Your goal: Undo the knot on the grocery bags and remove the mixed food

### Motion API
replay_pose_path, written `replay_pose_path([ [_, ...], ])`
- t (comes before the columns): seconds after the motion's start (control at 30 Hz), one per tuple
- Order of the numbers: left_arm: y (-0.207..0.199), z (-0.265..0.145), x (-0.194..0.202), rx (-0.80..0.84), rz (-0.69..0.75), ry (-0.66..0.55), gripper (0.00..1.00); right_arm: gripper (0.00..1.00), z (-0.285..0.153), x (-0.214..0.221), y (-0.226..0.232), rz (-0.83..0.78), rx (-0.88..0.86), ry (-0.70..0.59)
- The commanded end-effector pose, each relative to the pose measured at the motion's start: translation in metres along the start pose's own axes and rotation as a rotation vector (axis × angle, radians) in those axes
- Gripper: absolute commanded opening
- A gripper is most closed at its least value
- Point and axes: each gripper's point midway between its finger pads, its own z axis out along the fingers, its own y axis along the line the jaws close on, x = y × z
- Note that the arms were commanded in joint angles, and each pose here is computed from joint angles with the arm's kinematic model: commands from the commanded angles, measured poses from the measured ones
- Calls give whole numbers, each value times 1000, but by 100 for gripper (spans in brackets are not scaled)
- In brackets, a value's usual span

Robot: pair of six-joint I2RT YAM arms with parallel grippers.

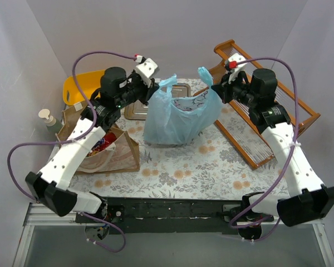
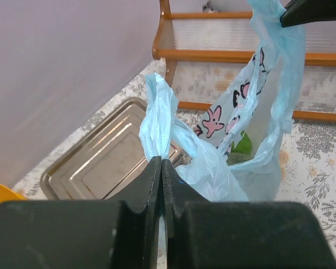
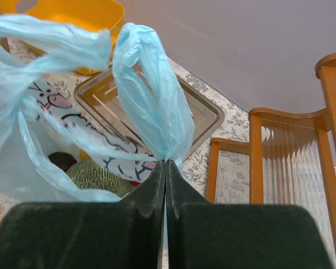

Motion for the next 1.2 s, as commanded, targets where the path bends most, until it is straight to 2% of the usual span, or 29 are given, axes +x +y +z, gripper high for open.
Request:
replay_pose_path([
  [0.0, -13, -71, -42, -3, 75, -114, 0, 1, -35, 5, 21, 23, -25, -33],
  [0.03, -25, -71, -4, 34, 51, -36, 0, 1, -38, 16, 25, 40, -33, -10],
  [0.13, -57, -111, 25, 128, 86, -19, 0, 1, -48, 47, 36, 113, -34, 41],
  [0.17, -67, -115, 53, 164, 86, 31, 0, 1, -51, 53, 39, 129, -40, 54],
  [0.23, -83, -138, 76, 218, 134, 64, 0, 1, -55, 63, 44, 146, -45, 73],
  [0.27, -88, -140, 97, 237, 138, 107, 0, 1, -56, 67, 43, 151, -40, 81],
  [0.33, -87, -149, 107, 220, 166, 121, 0, 1, -56, 73, 44, 156, -43, 93],
  [0.37, -86, -149, 110, 213, 166, 128, 11, 1, -55, 75, 46, 160, -53, 98],
  [0.43, -81, -148, 103, 186, 159, 121, 27, 1, -53, 76, 47, 172, -61, 100],
  [0.47, -79, -141, 104, 185, 141, 140, 49, 1, -52, 75, 49, 177, -76, 98],
  [0.5, -73, -140, 81, 167, 139, 103, 57, 1, -50, 73, 49, 176, -86, 91],
  [0.57, -66, -120, 66, 157, 55, 122, 66, 1, -47, 65, 48, 169, -93, 78],
  [0.6, -59, -117, 26, 139, 43, 50, 72, 1, -46, 61, 47, 162, -94, 68],
  [0.73, -69, -84, -32, 275, -86, -28, 79, 1, -42, 53, 46, 171, -102, 50],
  [0.8, -76, -61, -34, 337, -160, -26, 80, 1, -41, 54, 47, 193, -105, 51],
  [0.87, -76, -45, -44, 363, -165, -54, 83, 1, -41, 55, 47, 199, -101, 46],
  [0.9, -76, -24, -32, 376, -175, -15, 83, 1, -41, 55, 47, 196, -99, 43],
  [1.0, -91, -2, -18, 455, -130, 48, 83, 1, -41, 55, 46, 236, -79, 37],
  [1.03, -104, 9, 2, 496, -148, 124, 82, 1, -41, 54, 46, 239, -77, 32],
  [1.13, -119, 19, 15, 506, -151, 181, 82, 1, -42, 51, 45, 249, -73, 22],
  [1.17, -135, 18, 25, 520, -131, 207, 84, 1, -43, 49, 45, 246, -74, 14],
])
